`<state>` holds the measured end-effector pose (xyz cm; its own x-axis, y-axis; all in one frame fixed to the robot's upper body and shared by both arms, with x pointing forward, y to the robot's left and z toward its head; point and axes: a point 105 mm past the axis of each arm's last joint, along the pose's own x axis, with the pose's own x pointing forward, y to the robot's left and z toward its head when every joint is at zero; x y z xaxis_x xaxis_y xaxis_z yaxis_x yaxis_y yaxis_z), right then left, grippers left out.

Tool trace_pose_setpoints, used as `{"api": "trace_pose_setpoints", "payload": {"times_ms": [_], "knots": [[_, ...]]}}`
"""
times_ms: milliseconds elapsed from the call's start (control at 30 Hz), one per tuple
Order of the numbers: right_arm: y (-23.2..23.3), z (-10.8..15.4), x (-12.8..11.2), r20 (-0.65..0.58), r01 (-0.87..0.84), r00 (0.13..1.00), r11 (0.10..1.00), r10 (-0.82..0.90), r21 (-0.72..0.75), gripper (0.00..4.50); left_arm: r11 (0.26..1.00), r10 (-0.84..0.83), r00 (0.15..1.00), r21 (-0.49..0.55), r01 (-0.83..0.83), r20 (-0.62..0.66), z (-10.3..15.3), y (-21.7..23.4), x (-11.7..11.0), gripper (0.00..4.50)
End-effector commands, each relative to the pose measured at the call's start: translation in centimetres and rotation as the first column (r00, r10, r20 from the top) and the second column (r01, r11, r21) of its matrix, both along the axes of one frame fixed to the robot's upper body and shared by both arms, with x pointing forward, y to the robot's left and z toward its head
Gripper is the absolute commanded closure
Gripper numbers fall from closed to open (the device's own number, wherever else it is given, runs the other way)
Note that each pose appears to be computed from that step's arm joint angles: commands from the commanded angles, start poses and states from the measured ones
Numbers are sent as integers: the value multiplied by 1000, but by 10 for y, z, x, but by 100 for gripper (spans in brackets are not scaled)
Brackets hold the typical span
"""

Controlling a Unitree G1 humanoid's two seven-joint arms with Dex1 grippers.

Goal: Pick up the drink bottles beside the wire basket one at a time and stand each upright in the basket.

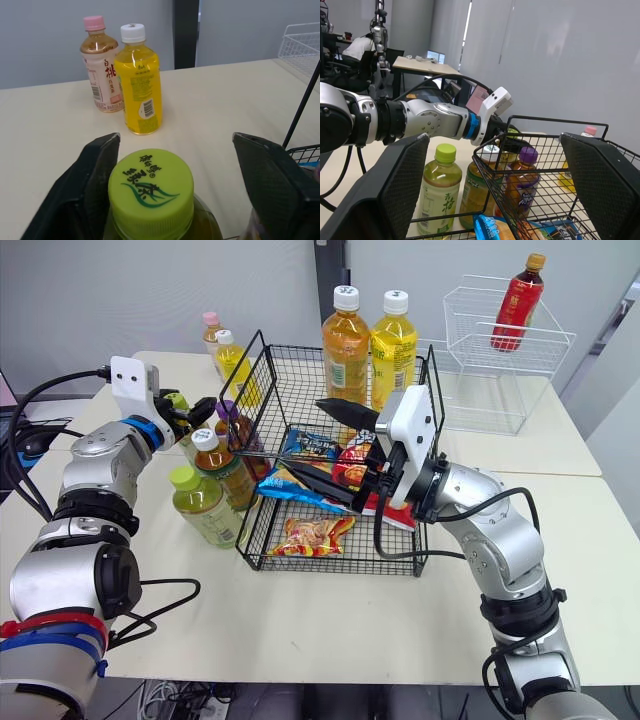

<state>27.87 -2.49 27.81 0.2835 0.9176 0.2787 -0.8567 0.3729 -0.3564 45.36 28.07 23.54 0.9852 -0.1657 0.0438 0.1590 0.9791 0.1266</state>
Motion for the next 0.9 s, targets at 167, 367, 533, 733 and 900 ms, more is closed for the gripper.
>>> {"api": "trace_pose_setpoints", "payload": {"times_ms": [167,367,533,733,900], "knots": [[-2,9,-8,41,-14,999,1000,13,19,0,1000,25,999,14,-26,34,14,6,-1,309],[-1,8,-9,43,-23,999,1000,22,19,0,998,62,997,10,-62,44,15,22,-8,311],[-2,11,-8,54,-12,998,999,10,40,0,1000,27,987,-1,-28,159,55,32,-21,311],[-4,16,-8,74,-4,997,998,-2,68,0,991,-112,944,109,82,309,149,22,-54,311],[-5,18,-7,87,19,996,996,-26,86,0,973,-230,863,108,203,450,232,-13,-85,311]]}}
